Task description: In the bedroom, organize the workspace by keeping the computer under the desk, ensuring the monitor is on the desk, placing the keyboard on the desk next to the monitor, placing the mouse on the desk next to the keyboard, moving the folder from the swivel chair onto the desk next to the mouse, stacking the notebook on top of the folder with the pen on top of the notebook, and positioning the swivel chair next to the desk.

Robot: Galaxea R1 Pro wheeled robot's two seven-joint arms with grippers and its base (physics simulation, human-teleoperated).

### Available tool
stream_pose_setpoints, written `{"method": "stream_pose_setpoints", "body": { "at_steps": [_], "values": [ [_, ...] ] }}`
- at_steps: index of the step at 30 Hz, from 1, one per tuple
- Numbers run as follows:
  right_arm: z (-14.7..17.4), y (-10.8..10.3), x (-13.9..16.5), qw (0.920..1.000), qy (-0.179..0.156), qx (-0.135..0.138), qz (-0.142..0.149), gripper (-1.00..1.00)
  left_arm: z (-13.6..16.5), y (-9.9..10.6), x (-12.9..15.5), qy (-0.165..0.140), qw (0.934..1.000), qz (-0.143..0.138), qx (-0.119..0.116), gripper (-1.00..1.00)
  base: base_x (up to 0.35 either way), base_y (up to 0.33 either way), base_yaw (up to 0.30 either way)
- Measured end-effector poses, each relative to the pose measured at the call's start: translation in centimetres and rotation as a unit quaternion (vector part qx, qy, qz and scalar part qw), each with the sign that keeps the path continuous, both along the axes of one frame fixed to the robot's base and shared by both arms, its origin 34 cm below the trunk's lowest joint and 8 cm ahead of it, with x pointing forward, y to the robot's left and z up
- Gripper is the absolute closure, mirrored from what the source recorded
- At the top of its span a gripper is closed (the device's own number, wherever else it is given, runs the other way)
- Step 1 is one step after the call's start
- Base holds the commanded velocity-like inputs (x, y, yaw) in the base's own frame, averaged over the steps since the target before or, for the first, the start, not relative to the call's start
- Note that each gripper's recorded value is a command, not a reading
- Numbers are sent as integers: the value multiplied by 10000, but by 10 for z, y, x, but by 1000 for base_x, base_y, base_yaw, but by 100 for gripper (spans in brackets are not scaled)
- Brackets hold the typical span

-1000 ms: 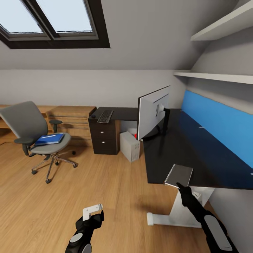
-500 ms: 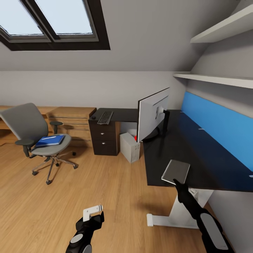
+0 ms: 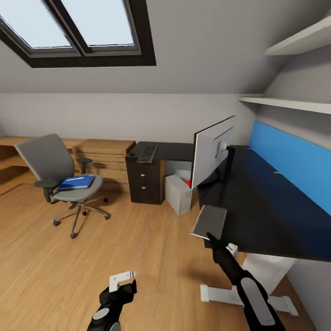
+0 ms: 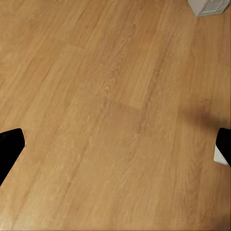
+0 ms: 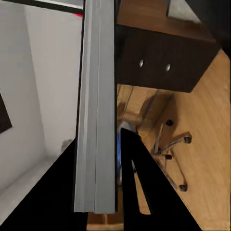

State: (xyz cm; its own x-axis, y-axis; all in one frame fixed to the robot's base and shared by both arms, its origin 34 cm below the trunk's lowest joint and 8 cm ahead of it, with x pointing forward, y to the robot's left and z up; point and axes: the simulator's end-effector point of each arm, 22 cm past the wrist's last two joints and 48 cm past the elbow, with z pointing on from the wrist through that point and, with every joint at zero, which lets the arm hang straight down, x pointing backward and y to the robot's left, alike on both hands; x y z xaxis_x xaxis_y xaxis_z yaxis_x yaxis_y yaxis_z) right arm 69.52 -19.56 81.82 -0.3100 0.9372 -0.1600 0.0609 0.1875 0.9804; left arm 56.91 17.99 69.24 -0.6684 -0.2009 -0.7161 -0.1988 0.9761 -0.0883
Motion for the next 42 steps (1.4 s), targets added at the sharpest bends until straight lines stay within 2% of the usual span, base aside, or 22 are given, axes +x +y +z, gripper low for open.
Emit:
{"method": "stream_pose_setpoints", "body": {
  "at_steps": [4, 5, 8, 24, 30, 33, 34, 42],
  "values": [
    [-1, 17, -2, 9998, 7, -95, 180, 100, 0, 0, 0, -5, 10000, -2, 2, -100, 203, 245, 267],
    [-1, 35, -4, 9992, -3, -142, 378, 100, 0, 0, 0, -5, 10000, -2, 2, -100, 215, 265, 252],
    [0, 51, -7, 9983, -25, -178, 560, 100, 1, 0, 0, -8, 10000, -2, 3, -100, 216, 268, 158],
    [-2, 85, -15, 9953, -8, -224, 944, 100, 1, 0, 0, -7, 10000, 5, 11, -100, 224, 266, 18],
    [0, 79, -12, 9963, -65, -267, 815, 100, 0, -1, -1, -3, 10000, -17, 14, -100, 296, 134, 0],
    [3, 78, -11, 9965, -91, -287, 777, 100, 2, -11, -3, -1, 9999, -130, 26, -100, 323, 21, 0],
    [7, 66, -6, 9977, -170, -372, 532, 100, 4, -20, -5, -1, 9997, -244, 32, -100, 327, 2, 0],
    [22, 60, -3, 9980, -226, -440, 388, 100, 17, -21, -5, 3, 9997, -258, 41, -100, 326, 60, 0]
  ]
}}
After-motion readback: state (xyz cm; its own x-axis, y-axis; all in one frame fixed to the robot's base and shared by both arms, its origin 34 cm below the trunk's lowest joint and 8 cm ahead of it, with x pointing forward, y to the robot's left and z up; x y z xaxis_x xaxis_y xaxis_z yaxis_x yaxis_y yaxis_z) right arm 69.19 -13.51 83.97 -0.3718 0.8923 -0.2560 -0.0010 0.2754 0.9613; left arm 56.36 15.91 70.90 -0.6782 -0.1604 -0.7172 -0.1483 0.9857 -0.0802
